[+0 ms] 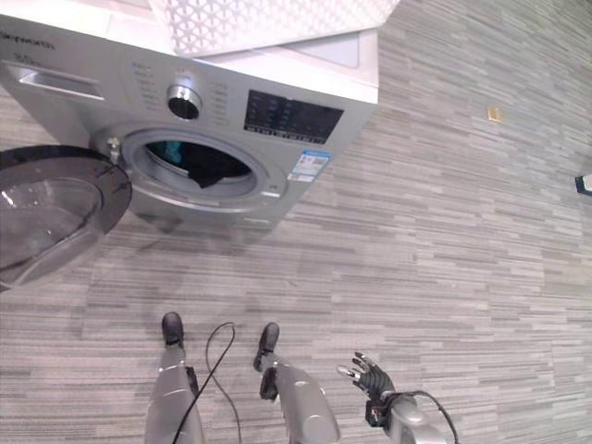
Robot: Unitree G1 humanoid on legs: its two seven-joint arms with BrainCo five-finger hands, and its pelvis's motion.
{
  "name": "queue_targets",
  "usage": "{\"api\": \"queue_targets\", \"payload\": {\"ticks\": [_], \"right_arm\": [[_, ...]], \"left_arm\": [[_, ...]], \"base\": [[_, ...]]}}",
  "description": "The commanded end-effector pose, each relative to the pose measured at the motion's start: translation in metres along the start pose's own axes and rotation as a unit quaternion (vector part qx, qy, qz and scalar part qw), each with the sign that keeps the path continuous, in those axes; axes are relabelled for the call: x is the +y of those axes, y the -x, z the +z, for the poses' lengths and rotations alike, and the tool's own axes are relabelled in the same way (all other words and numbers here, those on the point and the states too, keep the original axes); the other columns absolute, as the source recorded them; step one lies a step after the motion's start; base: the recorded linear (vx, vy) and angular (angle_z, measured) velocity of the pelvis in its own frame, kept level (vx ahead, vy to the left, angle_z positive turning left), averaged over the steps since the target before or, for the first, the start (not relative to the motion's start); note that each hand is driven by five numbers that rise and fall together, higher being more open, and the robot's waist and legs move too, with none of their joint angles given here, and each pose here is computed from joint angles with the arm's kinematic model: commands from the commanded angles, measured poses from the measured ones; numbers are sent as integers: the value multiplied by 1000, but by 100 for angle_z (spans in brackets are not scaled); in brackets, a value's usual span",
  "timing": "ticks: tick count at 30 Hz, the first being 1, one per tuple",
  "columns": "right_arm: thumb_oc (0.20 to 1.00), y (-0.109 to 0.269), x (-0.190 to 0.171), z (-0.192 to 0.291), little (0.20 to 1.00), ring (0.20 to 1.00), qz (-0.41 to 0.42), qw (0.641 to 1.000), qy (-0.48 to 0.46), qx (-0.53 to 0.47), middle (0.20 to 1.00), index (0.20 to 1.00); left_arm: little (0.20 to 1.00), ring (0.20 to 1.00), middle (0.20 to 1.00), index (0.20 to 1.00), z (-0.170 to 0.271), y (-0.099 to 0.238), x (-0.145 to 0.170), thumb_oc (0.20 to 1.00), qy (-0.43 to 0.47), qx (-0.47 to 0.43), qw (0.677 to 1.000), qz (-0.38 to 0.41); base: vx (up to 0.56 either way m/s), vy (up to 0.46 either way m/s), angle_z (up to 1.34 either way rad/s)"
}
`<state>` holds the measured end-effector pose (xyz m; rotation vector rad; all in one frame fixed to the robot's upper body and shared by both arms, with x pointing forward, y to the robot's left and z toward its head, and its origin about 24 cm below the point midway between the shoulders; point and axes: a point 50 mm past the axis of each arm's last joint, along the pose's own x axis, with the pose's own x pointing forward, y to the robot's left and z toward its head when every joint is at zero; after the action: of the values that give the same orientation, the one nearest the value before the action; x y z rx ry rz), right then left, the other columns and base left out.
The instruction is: Grab the laundry basket,head to the washer,open it,put in the laundry and shut it.
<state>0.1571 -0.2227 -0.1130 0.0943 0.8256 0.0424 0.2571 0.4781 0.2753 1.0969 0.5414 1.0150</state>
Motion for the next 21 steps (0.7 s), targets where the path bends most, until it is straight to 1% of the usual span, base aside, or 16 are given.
{"api": "queue_targets", "payload": {"ticks": [1, 3, 5, 6, 7, 8, 10, 11, 12, 13, 14, 15, 16, 18, 20, 21], "right_arm": [[1000, 7, -10, 0, 1000, 1000, -12, 1000, 7, -7, 1000, 1000], [1000, 8, -10, 1, 1000, 1000, -11, 1000, 13, -7, 1000, 1000], [1000, 7, -10, 3, 1000, 1000, -11, 1000, 17, -9, 1000, 1000], [1000, 6, -8, 8, 1000, 1000, -10, 1000, 19, -20, 1000, 1000], [1000, 6, -8, 8, 1000, 1000, -11, 1000, 21, -19, 1000, 1000], [1000, 6, -8, 13, 1000, 1000, -15, 999, 14, -31, 1000, 1000], [1000, 6, -9, 19, 1000, 1000, -15, 999, 15, -43, 1000, 1000], [1000, 10, -9, 26, 1000, 1000, -16, 998, 14, -62, 1000, 1000], [1000, 10, -10, 26, 1000, 1000, -17, 998, 15, -62, 1000, 1000], [1000, 12, -12, 29, 1000, 1000, -18, 997, 17, -71, 1000, 1000], [1000, 17, -14, 32, 1000, 1000, -18, 996, 22, -81, 1000, 1000], [1000, 17, -14, 32, 1000, 1000, -19, 996, 22, -81, 1000, 1000], [1000, 19, -17, 30, 1000, 1000, -22, 996, 34, -78, 1000, 1000], [1000, 19, -17, 30, 1000, 1000, -24, 996, 38, -77, 1000, 1000], [1000, 15, -17, 29, 1000, 1000, -32, 996, 48, -68, 1000, 1000], [1000, 15, -17, 29, 1000, 1000, -32, 996, 47, -68, 1000, 1000]], "left_arm": [[1000, 1000, 1000, 1000, -26, 0, -11, 1000, -26, 47, 998, -28], [1000, 1000, 1000, 1000, -36, 5, -46, 1000, -30, 62, 994, -81], [1000, 1000, 1000, 1000, -42, 8, -60, 1000, -26, 70, 992, -100], [1000, 1000, 1000, 1000, -61, 21, -102, 1000, -4, 98, 983, -157], [1000, 1000, 1000, 1000, -62, 21, -104, 1000, -4, 99, 982, -158], [1000, 1000, 1000, 1000, -82, 40, -147, 1000, 51, 137, 966, -214], [1000, 1000, 1000, 1000, -90, 48, -162, 1000, 67, 152, 958, -233], [1000, 1000, 1000, 1000, -105, 66, -189, 1000, 80, 179, 944, -267], [1000, 1000, 1000, 1000, -106, 66, -189, 1000, 80, 180, 943, -268], [1000, 1000, 1000, 1000, -110, 77, -205, 1000, 88, 189, 935, -288], [1000, 1000, 1000, 1000, -107, 92, -227, 1000, 112, 192, 922, -316], [1000, 1000, 1000, 1000, -107, 93, -227, 1000, 112, 193, 922, -316], [1000, 1000, 1000, 1000, -87, 104, -246, 1000, 135, 167, 916, -339], [1000, 1000, 1000, 1000, -76, 107, -251, 1000, 137, 154, 915, -346], [1000, 1000, 1000, 1000, -24, 123, -268, 1000, 99, 61, 921, -371], [1000, 1000, 1000, 1000, -24, 123, -268, 1000, 99, 60, 921, -371]], "base": [[12, -20, 12], [13, -11, 10], [8, 4, 7], [5, 11, 5], [10, 19, 4], [10, 12, 5], [5, 6, 2], [3, -4, -3], [2, -9, -5], [0, 0, 0], [0, 0, 0], [22, -34, -2], [0, 0, 0], [4, -19, 5], [-8, -8, 9], [-9, 20, 11]]}}
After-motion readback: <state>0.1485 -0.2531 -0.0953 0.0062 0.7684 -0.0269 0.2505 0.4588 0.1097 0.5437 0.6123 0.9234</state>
